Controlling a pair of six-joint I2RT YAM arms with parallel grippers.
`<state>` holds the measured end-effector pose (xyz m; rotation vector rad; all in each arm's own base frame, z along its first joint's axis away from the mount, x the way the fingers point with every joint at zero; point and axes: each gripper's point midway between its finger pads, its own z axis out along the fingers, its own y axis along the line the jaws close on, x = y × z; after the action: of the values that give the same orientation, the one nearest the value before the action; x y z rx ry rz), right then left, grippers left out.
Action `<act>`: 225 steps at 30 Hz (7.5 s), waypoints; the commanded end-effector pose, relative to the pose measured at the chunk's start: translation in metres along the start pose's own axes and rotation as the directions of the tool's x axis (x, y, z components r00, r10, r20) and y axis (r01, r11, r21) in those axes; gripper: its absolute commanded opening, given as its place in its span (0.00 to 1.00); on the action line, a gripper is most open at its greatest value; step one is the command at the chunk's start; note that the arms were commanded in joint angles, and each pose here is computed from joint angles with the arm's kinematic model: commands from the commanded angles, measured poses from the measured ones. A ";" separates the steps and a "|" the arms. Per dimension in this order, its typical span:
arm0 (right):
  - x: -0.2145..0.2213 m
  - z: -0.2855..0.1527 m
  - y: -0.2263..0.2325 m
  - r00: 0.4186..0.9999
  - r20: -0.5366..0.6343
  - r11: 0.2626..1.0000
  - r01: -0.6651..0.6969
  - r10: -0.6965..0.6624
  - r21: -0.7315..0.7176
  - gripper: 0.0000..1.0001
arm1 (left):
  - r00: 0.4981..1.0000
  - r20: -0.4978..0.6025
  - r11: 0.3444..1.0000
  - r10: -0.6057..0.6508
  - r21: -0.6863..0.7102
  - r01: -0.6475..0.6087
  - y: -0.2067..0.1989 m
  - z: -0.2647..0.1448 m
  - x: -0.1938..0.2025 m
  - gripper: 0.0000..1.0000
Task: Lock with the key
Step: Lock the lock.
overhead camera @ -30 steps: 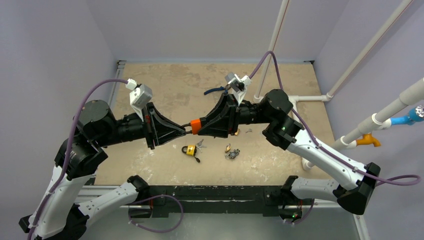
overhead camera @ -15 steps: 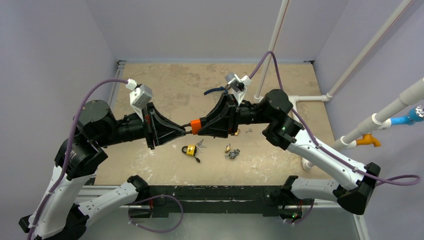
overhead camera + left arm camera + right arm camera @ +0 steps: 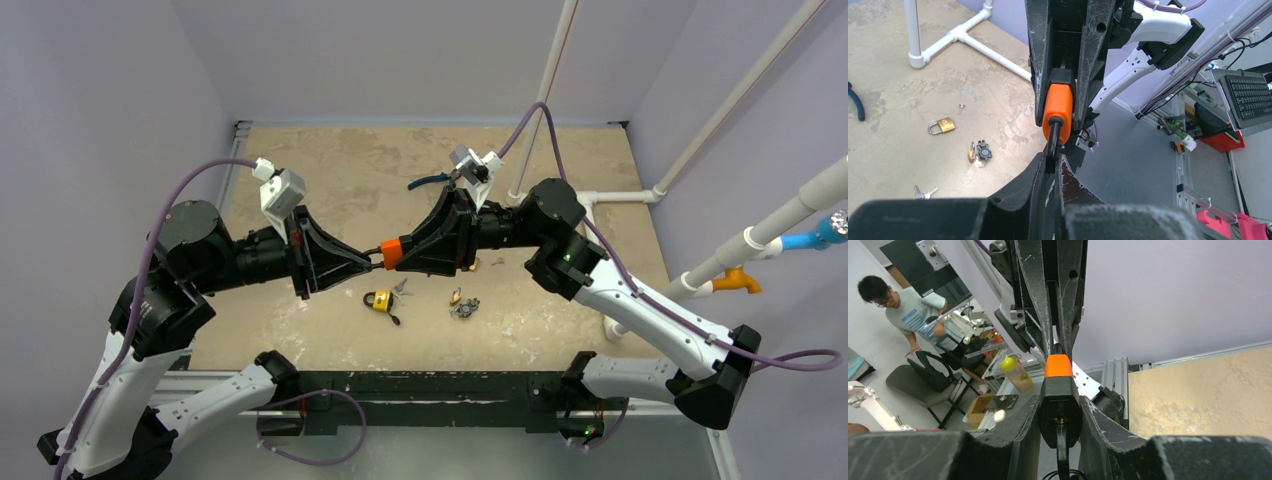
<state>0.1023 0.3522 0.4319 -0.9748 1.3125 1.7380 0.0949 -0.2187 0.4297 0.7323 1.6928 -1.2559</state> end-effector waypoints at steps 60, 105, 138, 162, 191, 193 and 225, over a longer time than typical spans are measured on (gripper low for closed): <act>0.018 0.030 0.010 0.999 -0.049 0.999 0.009 -0.011 -0.041 0.00 | 0.999 0.048 0.999 -0.011 0.033 0.009 0.006 0.039 -0.028 0.00; -0.036 -0.022 0.024 0.970 0.238 0.998 0.061 -0.052 -0.031 0.59 | 0.936 0.328 0.987 -0.126 -0.058 0.153 0.005 -0.004 -0.059 0.00; -0.022 -0.018 0.018 0.993 0.089 0.996 0.084 -0.083 -0.001 0.00 | 0.991 0.114 0.996 -0.074 -0.041 0.079 -0.004 -0.008 -0.017 0.06; -0.038 -0.011 0.032 0.989 0.133 0.994 0.074 -0.062 -0.082 0.00 | 0.996 0.021 0.996 -0.090 0.011 0.089 0.002 0.011 0.007 0.00; -0.044 0.003 0.012 0.990 0.116 0.997 0.082 -0.081 -0.002 0.00 | 0.990 -0.045 0.990 -0.134 0.027 0.135 0.007 0.025 0.022 0.00; -0.044 0.004 0.011 0.990 0.113 0.997 0.081 -0.080 -0.003 0.00 | 0.989 -0.050 0.990 -0.136 0.025 0.138 0.008 0.026 0.023 0.00; -0.048 0.015 0.009 0.991 0.106 0.996 0.085 -0.083 -0.011 0.00 | 0.986 -0.095 0.989 -0.140 0.042 0.145 0.004 0.040 0.031 0.00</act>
<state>0.1054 0.3472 0.4338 -1.0082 1.3561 1.7623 0.0986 -0.2228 0.4383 0.6043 1.6459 -1.2996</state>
